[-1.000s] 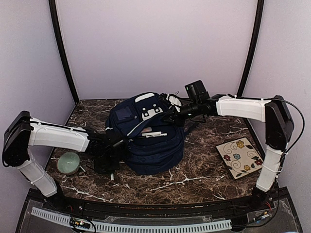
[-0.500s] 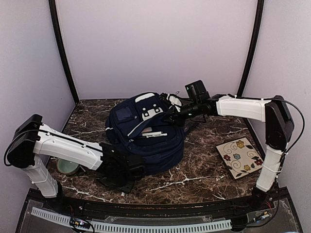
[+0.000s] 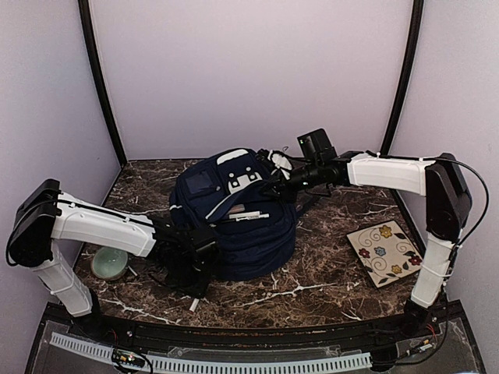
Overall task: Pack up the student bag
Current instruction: Pick up the pen at the center of the board.
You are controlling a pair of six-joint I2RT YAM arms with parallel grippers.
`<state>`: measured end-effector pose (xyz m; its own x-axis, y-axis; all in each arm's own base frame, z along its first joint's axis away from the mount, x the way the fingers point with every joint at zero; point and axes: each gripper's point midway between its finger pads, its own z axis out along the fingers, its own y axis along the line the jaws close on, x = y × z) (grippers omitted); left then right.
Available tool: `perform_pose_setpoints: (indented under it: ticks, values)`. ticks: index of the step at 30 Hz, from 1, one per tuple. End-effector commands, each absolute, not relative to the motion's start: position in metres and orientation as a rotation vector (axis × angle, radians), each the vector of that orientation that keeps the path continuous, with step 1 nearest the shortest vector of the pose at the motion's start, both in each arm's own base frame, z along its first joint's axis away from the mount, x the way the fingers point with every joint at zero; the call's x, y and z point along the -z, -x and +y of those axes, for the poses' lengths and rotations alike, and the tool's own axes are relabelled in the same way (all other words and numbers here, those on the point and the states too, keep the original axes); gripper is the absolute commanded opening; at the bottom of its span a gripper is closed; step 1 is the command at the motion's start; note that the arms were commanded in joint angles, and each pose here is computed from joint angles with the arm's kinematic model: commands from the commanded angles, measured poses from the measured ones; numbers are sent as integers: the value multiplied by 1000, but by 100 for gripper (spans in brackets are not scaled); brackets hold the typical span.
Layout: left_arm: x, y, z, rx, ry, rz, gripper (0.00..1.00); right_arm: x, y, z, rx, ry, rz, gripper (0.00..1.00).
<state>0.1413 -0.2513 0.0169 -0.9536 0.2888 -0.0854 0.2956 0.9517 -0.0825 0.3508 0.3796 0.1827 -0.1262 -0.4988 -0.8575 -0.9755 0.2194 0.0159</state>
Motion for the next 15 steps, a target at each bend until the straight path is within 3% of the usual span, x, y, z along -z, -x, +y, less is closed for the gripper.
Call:
perform_pose_setpoints:
  ticks: [1,8,15]
  values:
    - [-13,-138,-269,260,-563,3037,36,-208,-342,385,-901,1354,1685,0]
    - [2,-130,-256,184,-509,3100,21,-208,-342,384,-903,1355,1684,0]
    - [-27,-132,-236,156,-457,3037,9,-210,-341,384,-901,1355,1682,0]
